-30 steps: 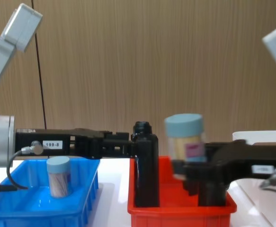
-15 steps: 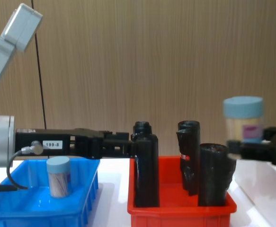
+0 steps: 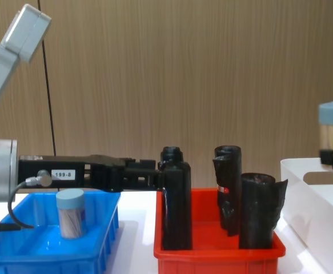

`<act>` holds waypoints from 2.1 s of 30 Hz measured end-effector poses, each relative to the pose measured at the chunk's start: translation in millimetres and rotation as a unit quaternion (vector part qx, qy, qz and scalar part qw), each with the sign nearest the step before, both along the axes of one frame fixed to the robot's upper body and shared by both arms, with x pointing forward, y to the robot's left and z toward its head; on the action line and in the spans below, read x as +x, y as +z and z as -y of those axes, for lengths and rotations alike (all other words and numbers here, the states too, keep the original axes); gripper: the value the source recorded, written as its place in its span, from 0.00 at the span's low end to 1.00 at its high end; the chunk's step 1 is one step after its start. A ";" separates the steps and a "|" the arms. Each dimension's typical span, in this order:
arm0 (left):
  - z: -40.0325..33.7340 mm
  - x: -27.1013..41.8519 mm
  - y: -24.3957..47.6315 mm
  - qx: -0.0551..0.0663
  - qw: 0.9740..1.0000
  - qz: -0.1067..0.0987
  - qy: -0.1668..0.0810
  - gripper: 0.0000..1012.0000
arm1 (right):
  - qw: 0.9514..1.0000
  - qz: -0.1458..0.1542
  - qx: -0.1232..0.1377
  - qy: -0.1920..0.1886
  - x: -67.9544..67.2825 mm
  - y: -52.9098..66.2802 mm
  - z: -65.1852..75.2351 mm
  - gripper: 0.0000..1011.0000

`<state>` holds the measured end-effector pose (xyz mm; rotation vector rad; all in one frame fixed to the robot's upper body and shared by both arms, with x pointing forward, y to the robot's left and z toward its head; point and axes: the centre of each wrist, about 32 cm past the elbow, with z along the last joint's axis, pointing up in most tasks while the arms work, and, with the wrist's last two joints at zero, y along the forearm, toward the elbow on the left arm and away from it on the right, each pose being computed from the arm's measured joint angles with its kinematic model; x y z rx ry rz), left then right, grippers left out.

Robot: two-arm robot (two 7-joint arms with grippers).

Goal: Pick the cotton swabs from the blue box and place them into the white box.

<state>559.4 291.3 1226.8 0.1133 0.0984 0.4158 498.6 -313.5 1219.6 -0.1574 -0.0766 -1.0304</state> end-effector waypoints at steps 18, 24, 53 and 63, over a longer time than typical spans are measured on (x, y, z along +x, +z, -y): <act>0.0 0.0 0.0 0.000 1.000 0.000 0.000 0.99 | 0.993 -0.039 -0.023 -0.109 57.1 -16.2 21.7 0.63; 0.0 0.0 0.0 0.000 1.000 0.000 0.000 0.99 | 0.991 -0.048 -0.026 -0.125 68.6 -20.6 25.2 0.72; 13.6 -8.0 -4.9 0.018 0.998 0.023 0.049 0.99 | 0.992 -0.029 -0.013 -0.121 52.4 -31.7 3.1 0.99; 26.7 -16.2 -8.8 0.032 0.994 0.048 0.095 0.99 | 0.994 -0.007 0.004 -0.110 26.5 -36.5 -20.8 0.99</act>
